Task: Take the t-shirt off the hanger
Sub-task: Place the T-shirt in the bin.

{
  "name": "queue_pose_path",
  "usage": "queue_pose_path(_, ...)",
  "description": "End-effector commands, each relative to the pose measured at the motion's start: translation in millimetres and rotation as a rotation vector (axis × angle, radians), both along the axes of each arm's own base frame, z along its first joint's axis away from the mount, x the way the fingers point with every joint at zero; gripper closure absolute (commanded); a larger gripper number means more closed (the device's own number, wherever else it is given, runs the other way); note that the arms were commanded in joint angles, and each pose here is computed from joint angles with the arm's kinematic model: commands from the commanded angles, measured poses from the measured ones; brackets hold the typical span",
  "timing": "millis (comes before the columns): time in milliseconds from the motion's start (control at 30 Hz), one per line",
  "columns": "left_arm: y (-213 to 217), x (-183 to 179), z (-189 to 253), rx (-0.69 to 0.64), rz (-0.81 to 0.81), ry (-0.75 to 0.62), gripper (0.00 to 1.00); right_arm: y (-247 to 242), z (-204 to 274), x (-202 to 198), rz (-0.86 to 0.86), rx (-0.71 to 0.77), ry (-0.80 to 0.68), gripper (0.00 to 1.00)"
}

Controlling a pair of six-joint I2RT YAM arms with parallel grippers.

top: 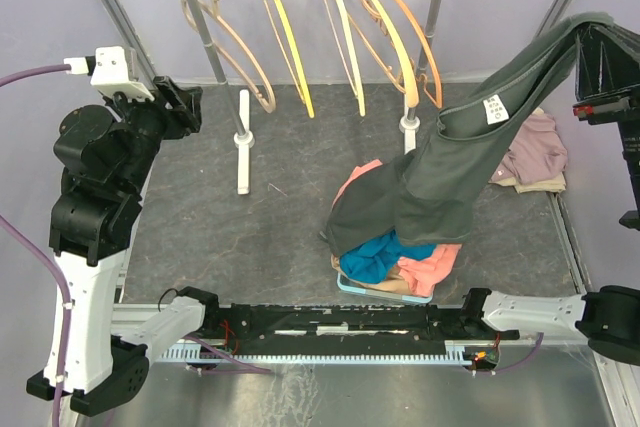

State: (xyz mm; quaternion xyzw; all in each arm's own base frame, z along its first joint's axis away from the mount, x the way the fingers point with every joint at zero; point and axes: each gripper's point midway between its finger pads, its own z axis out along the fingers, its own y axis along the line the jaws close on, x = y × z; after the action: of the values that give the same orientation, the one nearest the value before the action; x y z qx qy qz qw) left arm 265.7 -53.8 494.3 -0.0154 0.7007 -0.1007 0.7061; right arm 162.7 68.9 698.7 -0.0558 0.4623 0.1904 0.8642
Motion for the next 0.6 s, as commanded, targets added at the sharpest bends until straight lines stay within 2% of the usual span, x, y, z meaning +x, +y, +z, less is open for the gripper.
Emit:
queue_pose_path(0,-4.2,-6.6,17.0,-0.050,-0.026,-0.041,0.33,-4.0,-9.8,4.9,-0.042,-0.017,0.028,0.99)
queue_pose_path(233,-4.9,-7.7,15.6,-0.055,-0.030,-0.037,0.33,11.7,-42.2,14.1,-0.029,-0.096,0.116,0.99)
queue_pose_path(400,-4.9,-8.9,13.5,-0.057,-0.032,-0.032,0.33,54.3,-75.6,17.3,0.105,-0.189,0.205,0.99)
queue_pose_path(567,-3.9,-10.7,12.4,-0.060,-0.028,-0.029,0.33,93.2,-107.1,14.6,0.250,-0.223,0.281,0.99)
